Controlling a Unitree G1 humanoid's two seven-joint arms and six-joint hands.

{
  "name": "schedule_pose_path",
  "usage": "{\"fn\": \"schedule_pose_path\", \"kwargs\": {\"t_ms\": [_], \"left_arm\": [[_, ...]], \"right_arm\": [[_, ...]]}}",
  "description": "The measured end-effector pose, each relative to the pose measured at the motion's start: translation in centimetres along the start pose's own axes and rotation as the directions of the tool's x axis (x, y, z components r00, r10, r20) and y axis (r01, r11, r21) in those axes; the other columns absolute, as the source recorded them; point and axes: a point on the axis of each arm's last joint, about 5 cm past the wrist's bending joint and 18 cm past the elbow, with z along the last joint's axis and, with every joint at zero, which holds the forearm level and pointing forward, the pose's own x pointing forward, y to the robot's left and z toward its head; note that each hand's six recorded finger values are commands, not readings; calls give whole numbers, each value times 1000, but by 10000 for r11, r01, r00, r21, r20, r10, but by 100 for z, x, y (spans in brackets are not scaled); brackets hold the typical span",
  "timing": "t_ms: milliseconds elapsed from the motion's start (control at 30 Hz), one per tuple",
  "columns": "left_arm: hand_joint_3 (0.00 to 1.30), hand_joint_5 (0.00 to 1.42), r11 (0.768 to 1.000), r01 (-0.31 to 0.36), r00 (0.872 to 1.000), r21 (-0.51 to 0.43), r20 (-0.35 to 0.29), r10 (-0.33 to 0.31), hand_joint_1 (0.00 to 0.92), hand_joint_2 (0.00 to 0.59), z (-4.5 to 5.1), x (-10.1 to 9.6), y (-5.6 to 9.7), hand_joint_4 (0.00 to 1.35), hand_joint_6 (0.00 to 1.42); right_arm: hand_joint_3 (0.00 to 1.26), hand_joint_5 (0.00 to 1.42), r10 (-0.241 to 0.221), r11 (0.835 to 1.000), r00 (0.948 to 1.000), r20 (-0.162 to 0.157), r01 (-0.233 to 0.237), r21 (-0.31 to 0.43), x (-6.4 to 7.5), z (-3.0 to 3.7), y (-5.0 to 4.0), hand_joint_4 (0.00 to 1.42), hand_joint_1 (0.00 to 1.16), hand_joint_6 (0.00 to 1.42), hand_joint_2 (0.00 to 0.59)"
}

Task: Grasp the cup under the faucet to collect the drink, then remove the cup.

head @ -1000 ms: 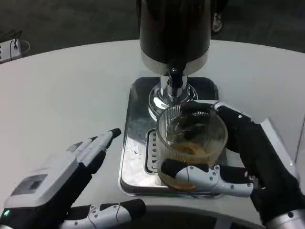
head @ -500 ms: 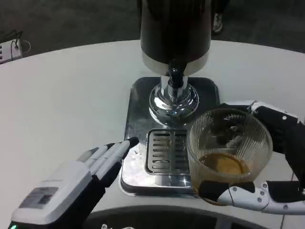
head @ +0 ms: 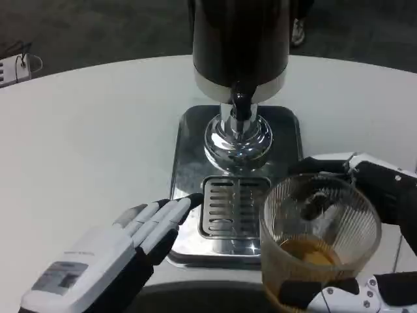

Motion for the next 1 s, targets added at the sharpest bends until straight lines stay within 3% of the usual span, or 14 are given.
{"fn": "schedule_pose_path", "kwargs": {"t_ms": [167, 1000], "left_arm": [[0, 0, 9999, 17, 10000, 124, 92, -18, 0, 61, -3, 4, 14, 0, 0], [0, 0, 9999, 60, 9999, 150, 85, -62, 0, 61, -40, 34, 22, 0, 0]], "right_arm": [[1061, 1371, 100, 9999, 9999, -101, -100, 24, -39, 7, 12, 1238, 979, 1424, 108], [1061, 1371, 137, 9999, 9999, -12, -137, -30, -38, 17, 16, 1236, 980, 1420, 104]]}}
